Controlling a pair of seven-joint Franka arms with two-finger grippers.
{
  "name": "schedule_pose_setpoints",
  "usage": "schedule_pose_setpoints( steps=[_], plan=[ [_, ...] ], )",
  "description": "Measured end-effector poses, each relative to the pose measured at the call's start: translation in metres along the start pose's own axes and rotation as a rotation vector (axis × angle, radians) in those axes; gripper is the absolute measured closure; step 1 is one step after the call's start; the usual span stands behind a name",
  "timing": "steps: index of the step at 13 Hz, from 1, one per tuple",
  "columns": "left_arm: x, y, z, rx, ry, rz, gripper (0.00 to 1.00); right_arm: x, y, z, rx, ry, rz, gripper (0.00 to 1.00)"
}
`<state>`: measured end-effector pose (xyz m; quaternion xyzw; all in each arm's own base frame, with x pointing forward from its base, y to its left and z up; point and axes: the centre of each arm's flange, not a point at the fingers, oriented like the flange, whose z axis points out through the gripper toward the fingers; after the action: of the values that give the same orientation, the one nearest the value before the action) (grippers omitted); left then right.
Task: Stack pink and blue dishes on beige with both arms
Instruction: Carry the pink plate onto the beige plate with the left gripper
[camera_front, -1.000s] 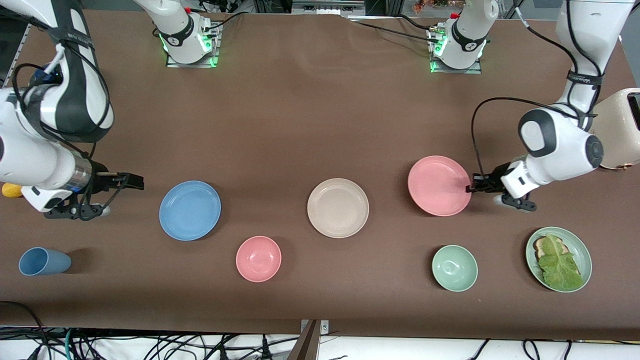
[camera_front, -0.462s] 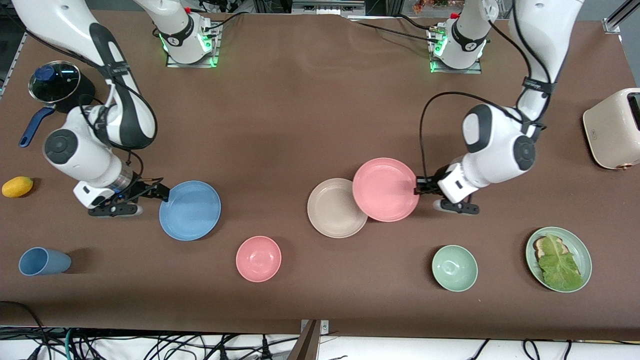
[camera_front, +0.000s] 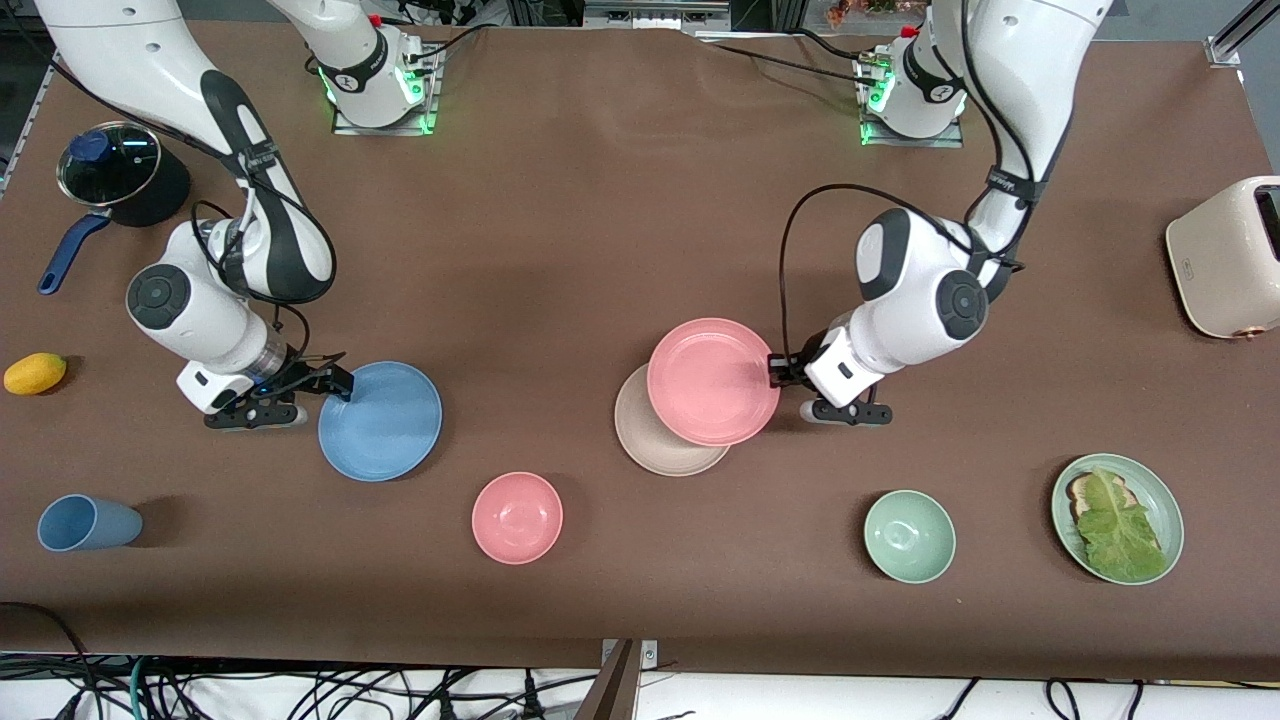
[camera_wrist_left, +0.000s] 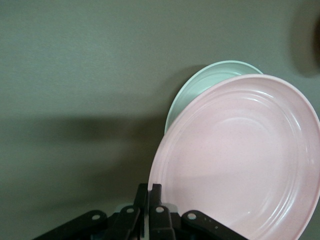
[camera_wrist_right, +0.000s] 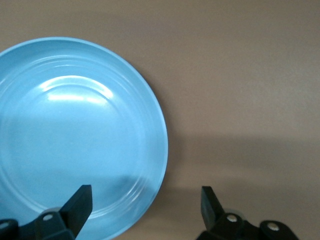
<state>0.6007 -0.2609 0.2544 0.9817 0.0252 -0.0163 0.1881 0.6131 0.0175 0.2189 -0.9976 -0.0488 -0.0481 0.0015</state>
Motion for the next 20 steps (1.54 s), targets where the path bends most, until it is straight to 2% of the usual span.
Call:
schedule_pose_setpoints(
  steps=[5, 6, 7, 8, 9, 11, 12, 13, 14, 16, 17, 20],
  plan=[
    [0.007, 0.007, 0.039, 0.004, 0.02, -0.007, 0.96, -0.002, 0.006, 0.026, -0.005, 0.028, -0.014, 0.07],
    [0.01, 0.008, 0.041, 0.005, 0.022, -0.013, 0.96, -0.001, 0.006, 0.026, -0.005, 0.029, -0.015, 0.13],
    [0.013, 0.008, 0.044, 0.009, 0.025, -0.014, 0.96, -0.001, 0.006, 0.026, -0.005, 0.03, -0.015, 0.24],
    [0.015, 0.008, 0.046, 0.012, 0.029, -0.014, 0.96, -0.001, 0.006, 0.026, -0.005, 0.03, -0.015, 0.24],
    [0.019, 0.007, 0.048, 0.015, 0.033, -0.016, 0.96, -0.001, 0.006, 0.026, -0.005, 0.029, -0.016, 0.32],
    [0.024, 0.005, 0.048, 0.017, 0.04, -0.02, 0.96, -0.001, 0.006, 0.027, -0.005, 0.028, -0.017, 0.55],
    [0.025, 0.004, 0.049, 0.017, 0.041, -0.02, 0.89, -0.001, 0.005, 0.027, -0.005, 0.028, -0.017, 0.56],
    [0.026, 0.004, 0.049, 0.017, 0.043, -0.021, 0.81, -0.001, 0.005, 0.027, -0.004, 0.027, -0.017, 0.61],
    [0.027, 0.002, 0.048, 0.019, 0.046, -0.024, 0.68, -0.002, 0.005, 0.028, -0.004, 0.027, -0.017, 0.62],
    [0.029, -0.001, 0.046, 0.022, 0.05, -0.027, 0.52, -0.001, 0.005, 0.027, -0.004, 0.031, -0.017, 0.88],
    [0.03, 0.0, 0.045, 0.021, 0.051, -0.027, 0.52, 0.001, 0.004, 0.025, -0.004, 0.035, -0.018, 0.92],
    [0.038, 0.0, 0.03, 0.015, 0.056, -0.041, 0.24, 0.002, 0.004, 0.024, -0.004, 0.037, -0.021, 0.93]
  ],
)
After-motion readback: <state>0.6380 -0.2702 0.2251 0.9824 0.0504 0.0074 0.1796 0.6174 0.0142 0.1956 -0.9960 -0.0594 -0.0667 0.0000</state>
